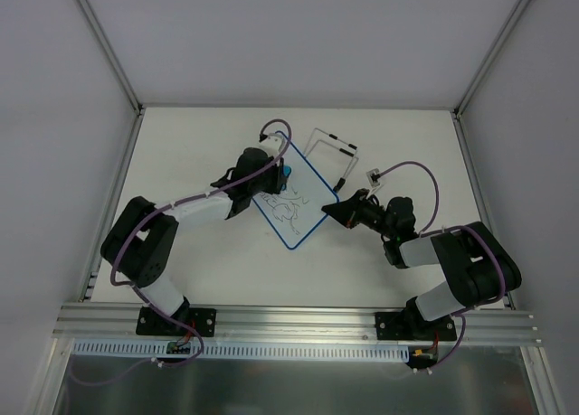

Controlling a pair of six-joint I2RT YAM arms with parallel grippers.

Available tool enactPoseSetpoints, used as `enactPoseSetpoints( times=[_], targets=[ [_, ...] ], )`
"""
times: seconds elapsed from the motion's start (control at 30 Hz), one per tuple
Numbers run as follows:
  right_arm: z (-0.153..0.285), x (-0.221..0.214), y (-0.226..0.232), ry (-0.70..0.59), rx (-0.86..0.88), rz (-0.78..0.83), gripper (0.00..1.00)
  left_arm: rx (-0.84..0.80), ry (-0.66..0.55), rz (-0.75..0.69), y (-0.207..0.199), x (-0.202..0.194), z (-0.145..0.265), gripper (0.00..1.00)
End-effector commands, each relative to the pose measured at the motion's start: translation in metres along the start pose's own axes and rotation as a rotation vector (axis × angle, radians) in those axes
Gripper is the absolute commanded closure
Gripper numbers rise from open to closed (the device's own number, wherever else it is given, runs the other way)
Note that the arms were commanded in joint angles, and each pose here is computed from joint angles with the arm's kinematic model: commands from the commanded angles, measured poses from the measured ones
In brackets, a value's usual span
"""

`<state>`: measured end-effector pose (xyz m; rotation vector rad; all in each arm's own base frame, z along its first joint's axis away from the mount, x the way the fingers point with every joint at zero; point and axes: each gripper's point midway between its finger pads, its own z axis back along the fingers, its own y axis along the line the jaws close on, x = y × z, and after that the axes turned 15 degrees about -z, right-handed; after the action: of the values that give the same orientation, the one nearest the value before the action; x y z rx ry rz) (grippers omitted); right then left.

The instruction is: Erase the whiteboard

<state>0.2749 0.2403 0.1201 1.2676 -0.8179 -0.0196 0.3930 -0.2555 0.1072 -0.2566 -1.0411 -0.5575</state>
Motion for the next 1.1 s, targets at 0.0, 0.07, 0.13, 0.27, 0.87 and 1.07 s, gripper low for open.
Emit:
enactPoseSetpoints(
  times=[0.0, 0.07, 0.13, 0.27, 0.87, 1.07],
  targets=[
    [-0.005, 0.007, 0.052, 0.026, 0.236, 0.240, 1.00, -0.178, 0.031, -0.004, -0.076, -0.028, 0.012, 1.00],
    [-0.005, 0.007, 0.052, 0.025, 0.235, 0.239, 1.00, -0.208, 0.044, 0.002, -0.099, -0.038, 0.018, 1.00],
    [-0.005, 0.007, 0.052, 0.025, 0.235, 0.241, 1.00, -0.203, 0.049, 0.020, -0.105, -0.040, 0.020, 1.00],
    [-0.004, 0.004, 0.052, 0.030, 0.236, 0.239, 1.00, -0.086, 0.022, 0.067, -0.081, -0.031, 0.020, 1.00],
    [-0.003, 0.003, 0.051, 0.036, 0.236, 0.233, 1.00, 0.114, 0.060, 0.262, 0.034, -0.038, -0.016, 1.00],
    [-0.005, 0.003, 0.052, 0.037, 0.239, 0.224, 1.00, -0.009, 0.028, 0.255, -0.019, -0.044, -0.003, 1.00]
  ],
)
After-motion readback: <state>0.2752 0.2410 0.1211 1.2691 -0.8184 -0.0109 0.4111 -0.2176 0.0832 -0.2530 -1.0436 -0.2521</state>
